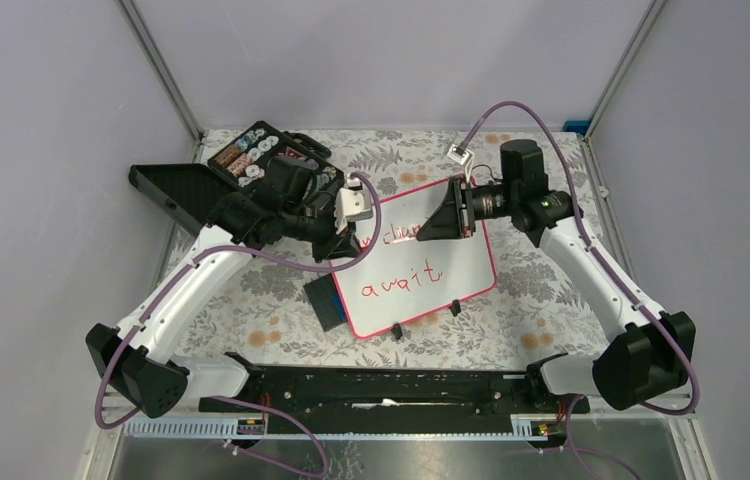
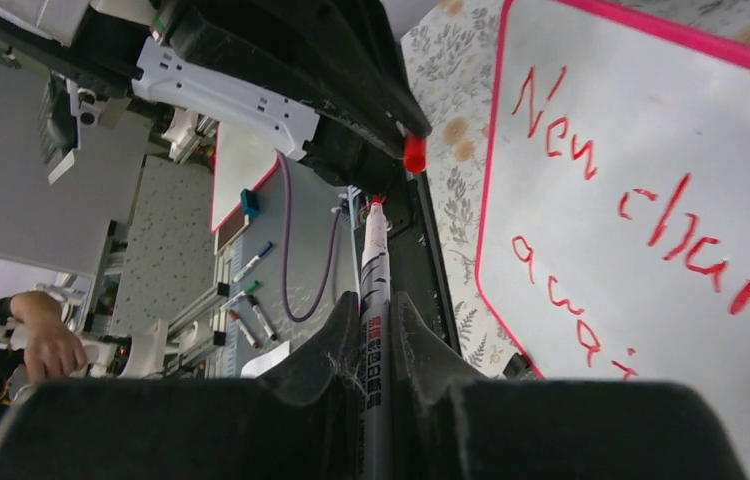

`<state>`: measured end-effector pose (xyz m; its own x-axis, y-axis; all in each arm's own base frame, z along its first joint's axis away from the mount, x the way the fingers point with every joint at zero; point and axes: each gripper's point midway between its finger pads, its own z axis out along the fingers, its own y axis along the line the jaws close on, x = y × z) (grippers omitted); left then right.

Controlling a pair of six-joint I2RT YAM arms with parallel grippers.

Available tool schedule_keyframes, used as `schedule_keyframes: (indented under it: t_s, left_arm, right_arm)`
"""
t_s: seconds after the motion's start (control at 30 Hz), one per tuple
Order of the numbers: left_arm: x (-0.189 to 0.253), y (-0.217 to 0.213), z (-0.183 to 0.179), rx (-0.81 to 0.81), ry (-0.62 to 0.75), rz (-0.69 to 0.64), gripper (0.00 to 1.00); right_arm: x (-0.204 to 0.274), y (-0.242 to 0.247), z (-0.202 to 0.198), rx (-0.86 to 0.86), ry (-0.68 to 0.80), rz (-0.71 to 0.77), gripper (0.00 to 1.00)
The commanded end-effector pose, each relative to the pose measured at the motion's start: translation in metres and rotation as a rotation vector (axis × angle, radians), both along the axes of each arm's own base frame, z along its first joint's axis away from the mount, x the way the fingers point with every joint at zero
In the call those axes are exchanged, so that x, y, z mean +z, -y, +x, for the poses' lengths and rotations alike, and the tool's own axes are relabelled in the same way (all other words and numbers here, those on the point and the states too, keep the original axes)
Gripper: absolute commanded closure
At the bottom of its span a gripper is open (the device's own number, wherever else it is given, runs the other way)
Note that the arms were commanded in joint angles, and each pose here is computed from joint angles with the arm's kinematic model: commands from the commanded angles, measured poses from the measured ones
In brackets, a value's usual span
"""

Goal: Write a sentence on the whiteboard
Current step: Insert the pen cap into the whiteboard marker.

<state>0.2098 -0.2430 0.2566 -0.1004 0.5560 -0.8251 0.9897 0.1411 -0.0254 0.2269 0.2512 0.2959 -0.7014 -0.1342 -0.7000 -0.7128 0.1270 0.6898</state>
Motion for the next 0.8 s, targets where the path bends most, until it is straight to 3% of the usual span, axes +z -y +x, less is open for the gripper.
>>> schedule_keyframes:
  t_s: [0.0,0.77]
  left_arm:
    - [0.03,0.012,0.003,-0.026,0.051,-0.082,1.0]
    - [0.026,0.016,-0.016,-0.123,0.034,-0.083,1.0]
  right_arm:
    - [0.008,-0.009,-0.016,0.059,0.02,0.018,1.0]
    - [-0.005,-0.023,-0.018,0.075,0.018,-0.038,1.0]
